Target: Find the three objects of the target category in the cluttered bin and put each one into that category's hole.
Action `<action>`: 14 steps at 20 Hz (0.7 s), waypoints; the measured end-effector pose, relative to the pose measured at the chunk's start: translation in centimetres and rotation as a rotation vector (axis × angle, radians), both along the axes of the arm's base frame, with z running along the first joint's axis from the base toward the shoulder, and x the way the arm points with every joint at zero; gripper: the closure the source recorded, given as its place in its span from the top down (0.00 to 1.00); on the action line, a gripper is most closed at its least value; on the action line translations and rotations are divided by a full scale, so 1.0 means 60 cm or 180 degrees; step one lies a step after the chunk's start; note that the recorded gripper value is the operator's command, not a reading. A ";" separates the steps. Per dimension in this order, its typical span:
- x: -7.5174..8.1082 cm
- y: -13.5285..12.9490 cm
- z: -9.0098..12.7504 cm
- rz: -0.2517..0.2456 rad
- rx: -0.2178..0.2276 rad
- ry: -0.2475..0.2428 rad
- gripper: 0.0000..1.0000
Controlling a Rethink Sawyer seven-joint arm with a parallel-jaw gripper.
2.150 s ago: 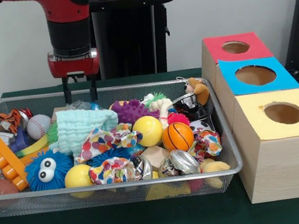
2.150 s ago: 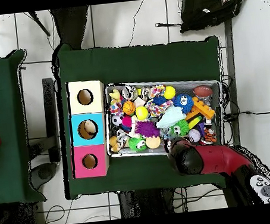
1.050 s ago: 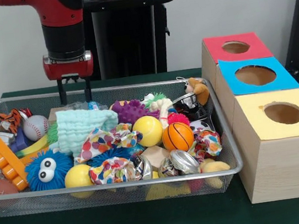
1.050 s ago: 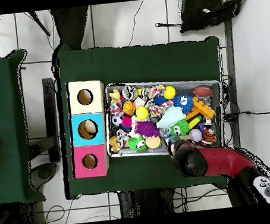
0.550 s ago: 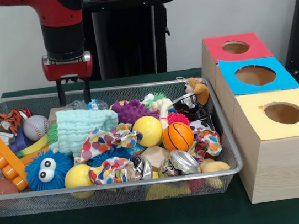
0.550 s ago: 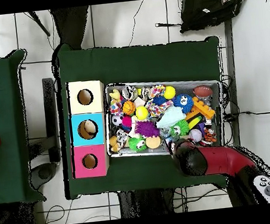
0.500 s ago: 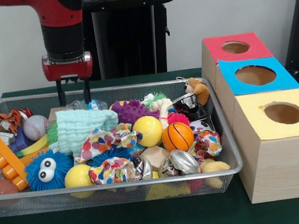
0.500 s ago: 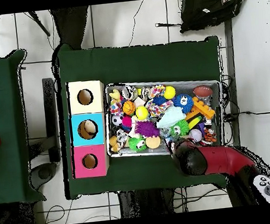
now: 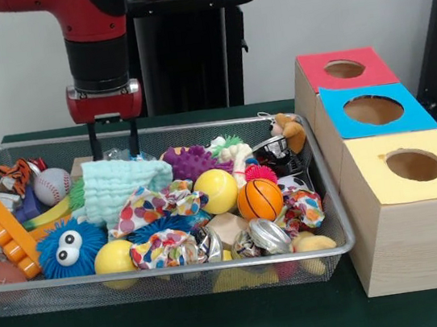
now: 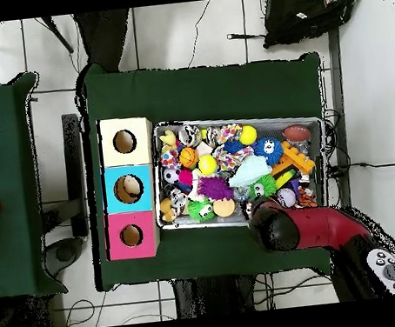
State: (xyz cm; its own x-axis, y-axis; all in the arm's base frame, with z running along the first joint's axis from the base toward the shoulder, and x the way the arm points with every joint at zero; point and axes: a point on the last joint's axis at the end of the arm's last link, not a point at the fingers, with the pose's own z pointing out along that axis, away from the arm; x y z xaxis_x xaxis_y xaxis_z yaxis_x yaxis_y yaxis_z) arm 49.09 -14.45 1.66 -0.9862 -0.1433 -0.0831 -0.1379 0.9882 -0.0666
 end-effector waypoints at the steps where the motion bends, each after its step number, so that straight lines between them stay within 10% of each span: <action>1: 0.001 0.002 0.000 0.0009 0.0001 -0.0003 1.00; 14: 0.039 0.110 0.003 0.0448 -0.0046 -0.0217 1.00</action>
